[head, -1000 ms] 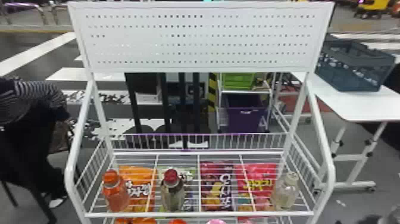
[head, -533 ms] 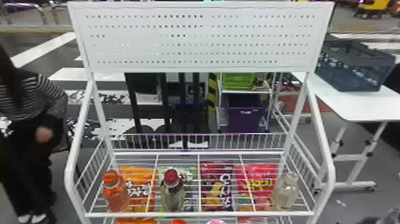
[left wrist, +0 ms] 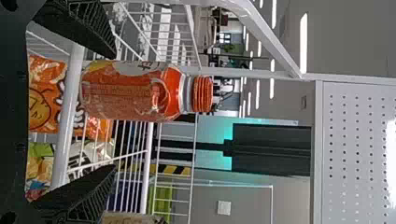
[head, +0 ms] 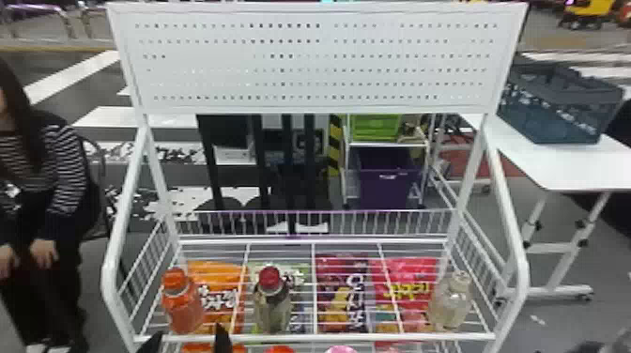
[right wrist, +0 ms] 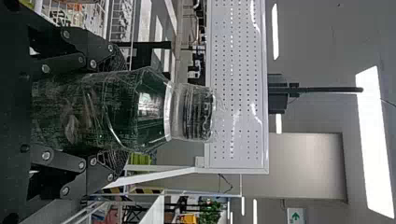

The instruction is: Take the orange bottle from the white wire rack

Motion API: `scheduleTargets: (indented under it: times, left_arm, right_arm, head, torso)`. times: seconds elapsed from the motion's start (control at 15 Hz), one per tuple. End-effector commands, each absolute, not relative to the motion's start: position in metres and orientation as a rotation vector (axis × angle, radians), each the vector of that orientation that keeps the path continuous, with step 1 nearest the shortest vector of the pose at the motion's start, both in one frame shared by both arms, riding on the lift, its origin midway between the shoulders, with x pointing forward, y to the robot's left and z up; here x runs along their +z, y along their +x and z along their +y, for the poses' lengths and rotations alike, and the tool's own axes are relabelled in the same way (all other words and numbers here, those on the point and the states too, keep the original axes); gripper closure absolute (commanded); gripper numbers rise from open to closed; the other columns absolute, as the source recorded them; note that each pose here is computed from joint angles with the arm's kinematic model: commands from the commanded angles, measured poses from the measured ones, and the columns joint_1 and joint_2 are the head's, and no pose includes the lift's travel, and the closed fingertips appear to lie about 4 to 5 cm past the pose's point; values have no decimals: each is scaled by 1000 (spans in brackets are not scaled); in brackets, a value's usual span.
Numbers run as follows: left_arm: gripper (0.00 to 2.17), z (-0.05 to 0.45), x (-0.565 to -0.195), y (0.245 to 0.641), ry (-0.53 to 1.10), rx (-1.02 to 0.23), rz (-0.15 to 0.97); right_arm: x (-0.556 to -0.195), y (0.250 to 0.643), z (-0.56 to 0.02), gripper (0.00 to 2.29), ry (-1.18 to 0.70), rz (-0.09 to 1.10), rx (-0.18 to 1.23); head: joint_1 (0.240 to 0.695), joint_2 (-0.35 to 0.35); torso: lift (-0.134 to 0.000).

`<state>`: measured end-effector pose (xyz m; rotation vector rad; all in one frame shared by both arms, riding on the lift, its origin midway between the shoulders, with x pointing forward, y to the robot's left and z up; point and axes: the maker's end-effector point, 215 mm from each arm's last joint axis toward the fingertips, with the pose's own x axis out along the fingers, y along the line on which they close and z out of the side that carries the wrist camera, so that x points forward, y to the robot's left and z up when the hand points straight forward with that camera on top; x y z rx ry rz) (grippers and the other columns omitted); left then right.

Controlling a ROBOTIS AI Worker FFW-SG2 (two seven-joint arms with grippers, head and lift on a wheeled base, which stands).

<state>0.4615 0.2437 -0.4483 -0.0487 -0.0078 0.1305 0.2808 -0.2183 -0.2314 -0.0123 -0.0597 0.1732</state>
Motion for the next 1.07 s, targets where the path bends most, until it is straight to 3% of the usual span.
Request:
scheduleTargets:
  times: [0.0, 0.73, 0.87, 0.93, 1.0]
  left_arm:
    - [39, 257, -454, 476, -36, 139, -1]
    - [90, 272, -430, 521, -63, 115, -65]
    - [353, 270, -429, 522, -63, 107, -66]
    - [691, 268, -428, 522, -62, 96, -70]
    - [1322, 270, -425, 520, -61, 97, -74]
  right_arm:
    - [-229, 281, -219, 947, -19, -57, 173]
    - [-238, 286, -224, 947, -38, -11, 169]
    - [-238, 287, -225, 947, -37, -10, 167]
    - [-239, 287, -225, 947, -37, -9, 167]
    - [-239, 289, -225, 947, -37, -10, 166]
  head:
    - [499, 0]
    - [499, 0]
    - [499, 0]
    - [499, 0]
    - [499, 0]
  torso:
    - [0]
    - [0]
    - [0]
    - [0]
    - [0]
